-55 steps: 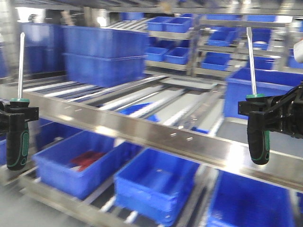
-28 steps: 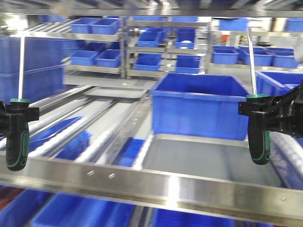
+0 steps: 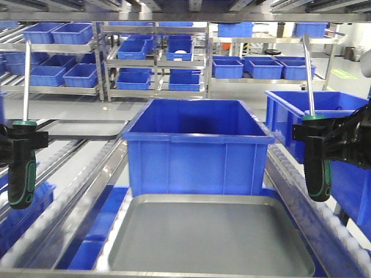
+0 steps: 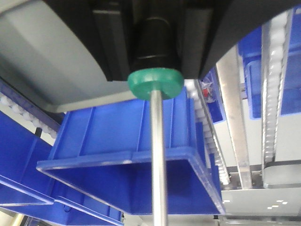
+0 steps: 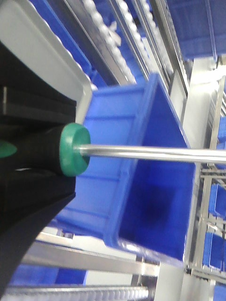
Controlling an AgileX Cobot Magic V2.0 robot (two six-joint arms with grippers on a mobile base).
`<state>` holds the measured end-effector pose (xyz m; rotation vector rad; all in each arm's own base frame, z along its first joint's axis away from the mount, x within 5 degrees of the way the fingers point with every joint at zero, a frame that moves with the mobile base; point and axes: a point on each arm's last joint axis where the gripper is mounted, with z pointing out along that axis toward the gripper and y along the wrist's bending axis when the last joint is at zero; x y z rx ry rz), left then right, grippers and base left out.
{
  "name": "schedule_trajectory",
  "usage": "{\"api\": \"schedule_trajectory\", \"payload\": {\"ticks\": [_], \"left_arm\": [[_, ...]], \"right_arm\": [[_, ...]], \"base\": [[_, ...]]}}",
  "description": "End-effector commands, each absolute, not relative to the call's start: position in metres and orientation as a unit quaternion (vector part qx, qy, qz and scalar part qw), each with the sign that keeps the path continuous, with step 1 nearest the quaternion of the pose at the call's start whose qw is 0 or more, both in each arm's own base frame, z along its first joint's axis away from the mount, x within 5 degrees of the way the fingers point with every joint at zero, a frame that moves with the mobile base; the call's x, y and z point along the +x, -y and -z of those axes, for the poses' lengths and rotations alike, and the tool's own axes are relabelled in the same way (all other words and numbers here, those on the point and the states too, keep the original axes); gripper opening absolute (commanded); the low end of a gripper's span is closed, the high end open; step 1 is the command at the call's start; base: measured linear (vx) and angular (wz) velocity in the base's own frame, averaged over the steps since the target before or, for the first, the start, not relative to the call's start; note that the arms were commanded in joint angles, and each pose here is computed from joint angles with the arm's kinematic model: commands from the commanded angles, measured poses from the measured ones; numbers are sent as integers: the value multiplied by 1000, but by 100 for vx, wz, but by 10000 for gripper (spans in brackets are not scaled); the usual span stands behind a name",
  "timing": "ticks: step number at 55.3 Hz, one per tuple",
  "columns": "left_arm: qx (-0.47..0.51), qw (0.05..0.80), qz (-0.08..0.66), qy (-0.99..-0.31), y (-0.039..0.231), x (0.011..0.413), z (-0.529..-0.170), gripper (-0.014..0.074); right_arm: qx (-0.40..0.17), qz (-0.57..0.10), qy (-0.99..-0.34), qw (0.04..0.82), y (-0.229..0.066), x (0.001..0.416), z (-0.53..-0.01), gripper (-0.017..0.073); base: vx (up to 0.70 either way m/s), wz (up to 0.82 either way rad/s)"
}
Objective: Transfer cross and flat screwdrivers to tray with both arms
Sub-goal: 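Drive the base to the conveyor shelf with the grey metal tray, then lower both screwdrivers onto the grey tray and open both grippers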
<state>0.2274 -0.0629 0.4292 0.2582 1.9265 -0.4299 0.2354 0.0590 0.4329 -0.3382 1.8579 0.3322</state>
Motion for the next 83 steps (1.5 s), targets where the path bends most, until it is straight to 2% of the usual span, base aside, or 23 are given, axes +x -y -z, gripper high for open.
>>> {"api": "schedule_trajectory", "payload": {"ticks": [1, 59, 64, 69, 74, 83], "left_arm": [[90, 599, 191, -772, 61, 221, -453, 3], [88, 604, 190, -769, 61, 222, -454, 3], [87, 595, 199, -774, 62, 221, -453, 3], [71, 581, 239, -775, 66, 220, -452, 3], [52, 562, 284, -775, 72, 228, -448, 3], [90, 461, 327, -820, 100, 258, -410, 3]], "right_arm": [[-125, -140, -755, 628, -55, 230, -457, -8], [-125, -141, -755, 628, -55, 230, -457, -8], [-124, -146, -757, 625, -56, 230, -456, -8], [-121, -162, -761, 617, -58, 230, -455, -8], [-125, -195, -784, 576, -65, 236, -443, -8], [-117, -259, -824, 490, -78, 261, -414, -8]], "base": [[21, -15], [6, -1], [0, 0], [0, 0], [0, 0], [0, 0]]}}
